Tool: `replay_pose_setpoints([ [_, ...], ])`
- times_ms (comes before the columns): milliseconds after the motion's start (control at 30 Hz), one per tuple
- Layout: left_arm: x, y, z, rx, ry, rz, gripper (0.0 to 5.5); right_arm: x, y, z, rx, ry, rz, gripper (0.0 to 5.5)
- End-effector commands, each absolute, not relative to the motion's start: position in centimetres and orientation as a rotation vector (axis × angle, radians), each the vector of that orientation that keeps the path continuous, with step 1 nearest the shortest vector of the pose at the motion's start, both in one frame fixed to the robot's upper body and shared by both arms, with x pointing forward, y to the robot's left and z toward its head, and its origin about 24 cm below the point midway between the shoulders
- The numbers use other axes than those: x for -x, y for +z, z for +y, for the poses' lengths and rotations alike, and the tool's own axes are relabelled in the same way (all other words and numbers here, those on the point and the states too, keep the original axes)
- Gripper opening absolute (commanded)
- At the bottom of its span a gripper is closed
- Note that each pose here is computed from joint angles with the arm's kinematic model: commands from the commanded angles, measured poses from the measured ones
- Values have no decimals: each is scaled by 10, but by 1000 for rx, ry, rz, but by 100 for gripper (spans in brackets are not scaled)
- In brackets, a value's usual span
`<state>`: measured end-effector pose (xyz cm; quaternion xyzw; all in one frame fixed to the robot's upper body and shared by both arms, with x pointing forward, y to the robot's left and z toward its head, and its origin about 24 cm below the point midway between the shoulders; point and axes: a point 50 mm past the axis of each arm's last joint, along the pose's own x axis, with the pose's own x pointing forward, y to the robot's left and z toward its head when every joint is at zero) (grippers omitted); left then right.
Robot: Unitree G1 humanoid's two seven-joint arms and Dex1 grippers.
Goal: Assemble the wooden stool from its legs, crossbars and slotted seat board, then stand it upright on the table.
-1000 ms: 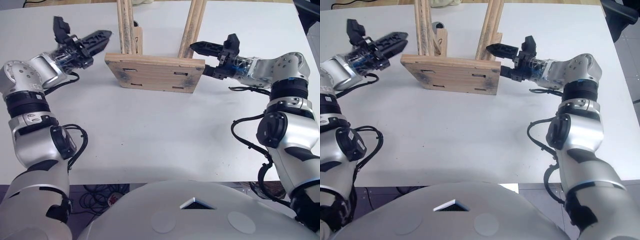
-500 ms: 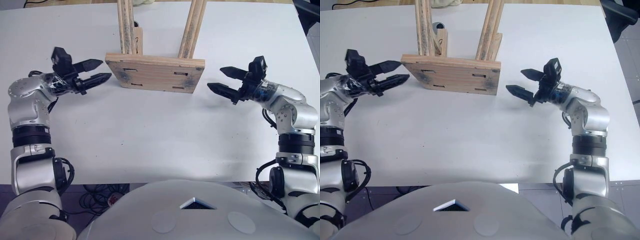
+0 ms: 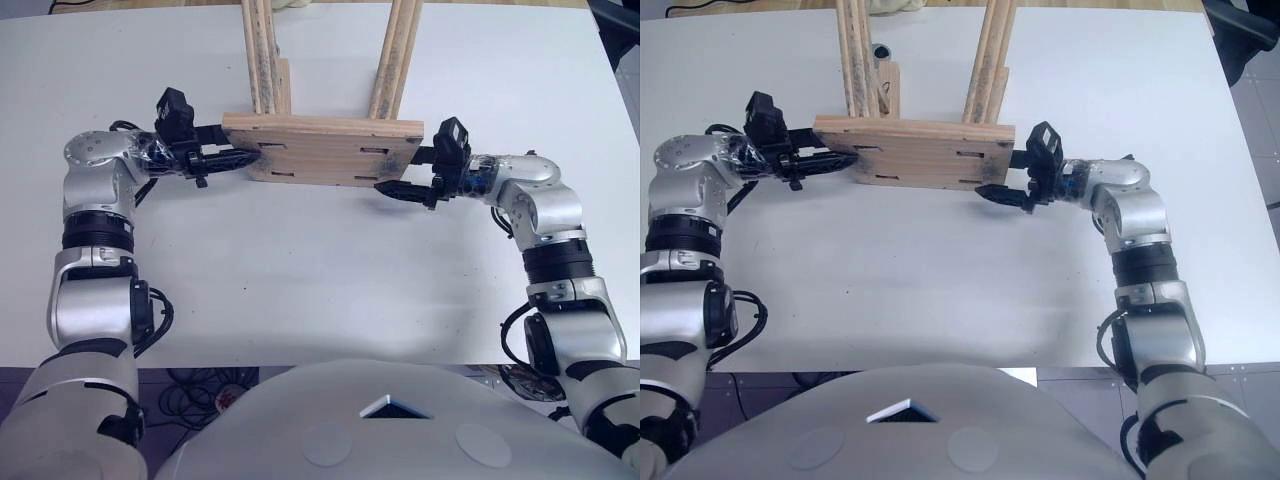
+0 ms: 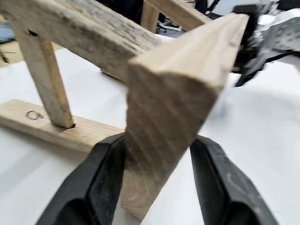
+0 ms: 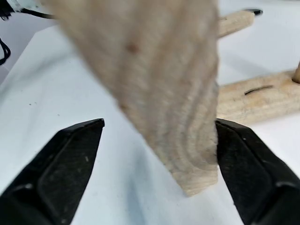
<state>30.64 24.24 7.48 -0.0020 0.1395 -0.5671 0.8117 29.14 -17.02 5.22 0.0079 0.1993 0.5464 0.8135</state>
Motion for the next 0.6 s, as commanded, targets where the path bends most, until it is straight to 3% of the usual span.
replay_pose_setpoints([
  [33, -312, 78, 227, 163, -1248, 286, 195, -290, 54, -170, -155, 1185, 515, 332],
  [133, -306, 86, 230, 364, -1277, 347, 195, -284, 75, -174, -422, 1229, 586, 274],
  [300, -291, 120, 231, 907, -1270, 361, 192, -281, 143, -169, -929, 1385, 530, 245],
  [400, -287, 138, 237, 1129, -1158, 340, 171, -288, 161, -173, -1153, 1397, 487, 230],
  [500, -288, 154, 236, 1196, -1016, 320, 149, -298, 177, -177, -1296, 1342, 302, 197],
  [600, -302, 158, 229, 1231, -800, 302, 135, -300, 196, -174, -1441, 1141, 81, 166],
])
